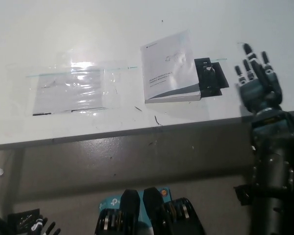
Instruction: The robot uses its right hand to slide under the cover of the book kept in the middle of the desk and open it
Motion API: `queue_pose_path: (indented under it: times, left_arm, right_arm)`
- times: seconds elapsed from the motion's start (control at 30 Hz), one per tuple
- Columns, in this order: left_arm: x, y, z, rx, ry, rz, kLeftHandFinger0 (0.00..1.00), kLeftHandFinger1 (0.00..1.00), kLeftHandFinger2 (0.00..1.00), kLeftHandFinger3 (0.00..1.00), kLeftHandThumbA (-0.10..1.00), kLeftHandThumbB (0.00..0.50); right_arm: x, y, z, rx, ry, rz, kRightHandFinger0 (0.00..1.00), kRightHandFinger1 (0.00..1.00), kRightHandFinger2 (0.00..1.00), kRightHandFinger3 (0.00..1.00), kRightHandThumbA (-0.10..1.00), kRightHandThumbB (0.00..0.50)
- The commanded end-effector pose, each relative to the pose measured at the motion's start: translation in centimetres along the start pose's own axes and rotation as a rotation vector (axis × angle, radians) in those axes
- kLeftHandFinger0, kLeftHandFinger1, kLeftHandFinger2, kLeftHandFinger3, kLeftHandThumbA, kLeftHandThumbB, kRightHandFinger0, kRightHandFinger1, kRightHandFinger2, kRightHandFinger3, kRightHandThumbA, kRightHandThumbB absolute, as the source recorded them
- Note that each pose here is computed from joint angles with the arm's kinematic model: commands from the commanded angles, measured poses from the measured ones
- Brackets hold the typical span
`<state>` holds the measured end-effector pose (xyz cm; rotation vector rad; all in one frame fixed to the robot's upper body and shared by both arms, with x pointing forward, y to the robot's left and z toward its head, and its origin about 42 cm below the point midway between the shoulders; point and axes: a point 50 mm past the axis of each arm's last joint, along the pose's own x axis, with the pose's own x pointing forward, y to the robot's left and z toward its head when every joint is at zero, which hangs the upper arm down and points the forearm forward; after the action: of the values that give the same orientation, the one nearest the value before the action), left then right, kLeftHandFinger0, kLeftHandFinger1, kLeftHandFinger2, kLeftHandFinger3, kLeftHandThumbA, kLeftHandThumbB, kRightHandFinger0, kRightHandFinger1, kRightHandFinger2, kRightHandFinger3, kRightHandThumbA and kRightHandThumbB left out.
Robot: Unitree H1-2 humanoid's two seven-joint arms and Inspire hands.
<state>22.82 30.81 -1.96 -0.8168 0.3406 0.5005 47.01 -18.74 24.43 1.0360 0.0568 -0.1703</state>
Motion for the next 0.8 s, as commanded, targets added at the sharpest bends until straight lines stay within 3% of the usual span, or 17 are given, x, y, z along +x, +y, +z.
queue_pose_path:
  times: [0.0,0.27,0.57,0.77]
  left_arm:
    - [-0.2,-0.4,0.4,0.0,-0.015,-0.026,0.84,0.83,0.89,0.97,0.91,0.154]
    - [-0.1,-0.1,0.2,0.006,-0.011,-0.009,0.79,0.78,0.85,0.92,0.9,0.158]
    - [-0.2,-0.1,0.0,-0.006,-0.008,-0.011,0.8,0.79,0.84,0.9,0.88,0.153]
    - [-0.1,-0.4,0.1,0.016,-0.01,-0.011,0.77,0.78,0.82,0.91,0.88,0.189]
  right_arm:
    - [0.7,3.8,-0.2,-0.017,-0.031,0.105,1.0,1.0,1.0,1.0,1.0,0.188]
    - [0.9,4.3,-1.3,-0.037,-0.012,0.094,0.98,1.0,1.0,1.0,1.0,0.195]
    - [0.5,3.6,-3.4,-0.054,0.039,0.083,1.0,1.0,1.0,1.0,1.0,0.154]
    - [0.5,3.2,-4.7,-0.047,0.058,0.076,1.0,1.0,1.0,1.0,1.0,0.161]
